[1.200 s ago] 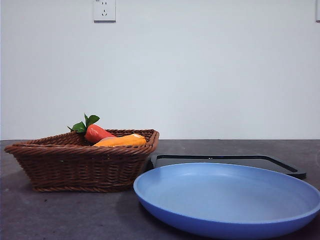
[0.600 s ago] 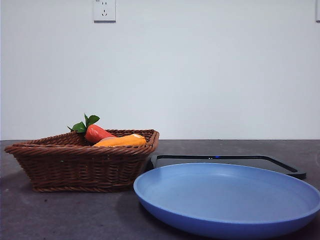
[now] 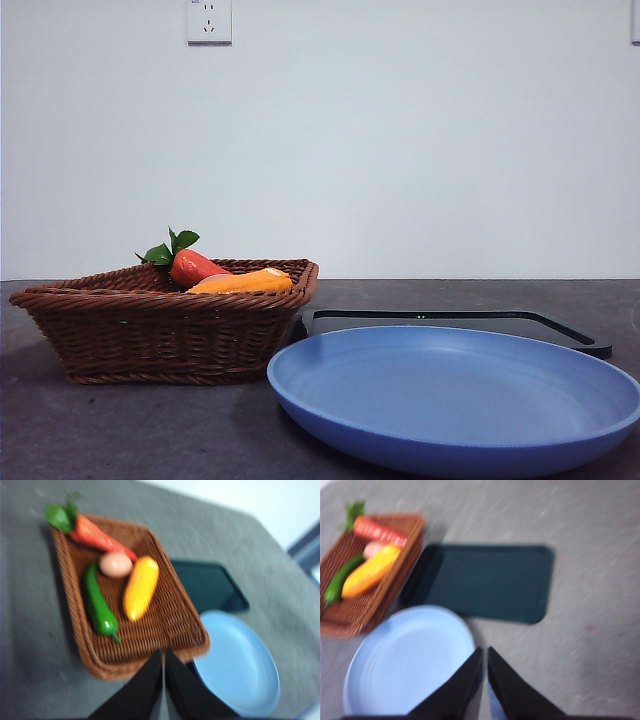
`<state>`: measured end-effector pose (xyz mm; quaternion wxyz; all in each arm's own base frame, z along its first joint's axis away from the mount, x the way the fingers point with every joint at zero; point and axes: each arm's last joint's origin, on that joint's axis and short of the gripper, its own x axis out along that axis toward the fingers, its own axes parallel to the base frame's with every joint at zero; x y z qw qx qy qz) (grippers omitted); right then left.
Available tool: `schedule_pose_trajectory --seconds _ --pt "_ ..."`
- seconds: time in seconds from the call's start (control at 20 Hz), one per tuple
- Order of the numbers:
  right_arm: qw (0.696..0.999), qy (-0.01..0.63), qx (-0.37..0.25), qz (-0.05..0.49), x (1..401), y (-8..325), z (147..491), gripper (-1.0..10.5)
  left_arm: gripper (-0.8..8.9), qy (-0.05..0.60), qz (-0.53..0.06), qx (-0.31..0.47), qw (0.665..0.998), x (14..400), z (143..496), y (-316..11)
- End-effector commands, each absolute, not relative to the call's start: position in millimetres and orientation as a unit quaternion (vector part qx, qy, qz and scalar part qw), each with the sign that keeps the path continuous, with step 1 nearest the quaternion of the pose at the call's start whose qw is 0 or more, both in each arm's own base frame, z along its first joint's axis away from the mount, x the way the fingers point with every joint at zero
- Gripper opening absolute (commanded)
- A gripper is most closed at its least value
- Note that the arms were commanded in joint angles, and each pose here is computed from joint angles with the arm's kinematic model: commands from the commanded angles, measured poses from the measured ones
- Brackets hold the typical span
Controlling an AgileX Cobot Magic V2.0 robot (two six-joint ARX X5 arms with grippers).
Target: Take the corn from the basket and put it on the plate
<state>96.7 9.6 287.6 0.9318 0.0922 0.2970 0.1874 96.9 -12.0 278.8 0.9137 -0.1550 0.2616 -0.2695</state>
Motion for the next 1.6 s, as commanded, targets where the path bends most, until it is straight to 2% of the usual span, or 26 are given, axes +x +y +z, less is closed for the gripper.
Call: schedule_pose_trajectory --seconds 0.05,0.25,0.5,0.6,0.75,0.8,1.2,1.6 --pt "0.921 0.312 0.062 0.224 101.5 14.6 291.3 0.0 0.07 0.276 -0.310 -0.105 0.904 99.4 286.5 -17.1" --pt "0.896 0.356 0.044 0.261 105.7 23.9 283.8 0.0 0.07 0.312 -0.351 -0.085 0.878 105.8 283.9 -26.6" --pt "0.891 0.359 0.039 0.276 106.2 27.7 283.3 0.0 0.15 0.319 -0.360 -0.080 0.873 109.8 282.2 -29.1" --pt "0.891 0.358 0.039 0.276 106.4 27.8 283.5 0.5 1.10 0.318 -0.360 -0.080 0.873 110.0 282.5 -29.1" --pt "0.893 0.358 0.057 0.268 107.7 27.9 284.3 2.8 3.57 0.316 -0.361 -0.079 0.874 110.2 282.8 -29.2" --pt "0.891 0.362 0.063 0.266 109.1 28.1 283.9 3.0 3.85 0.317 -0.360 -0.081 0.874 110.4 282.8 -29.1" --pt "0.856 0.443 0.087 0.252 147.3 35.0 262.8 3.0 3.91 0.319 -0.360 -0.082 0.873 111.1 282.3 -29.3" --pt "0.797 0.541 0.085 0.256 205.0 56.0 210.1 2.9 3.91 0.322 -0.357 -0.088 0.872 111.1 282.3 -29.3"
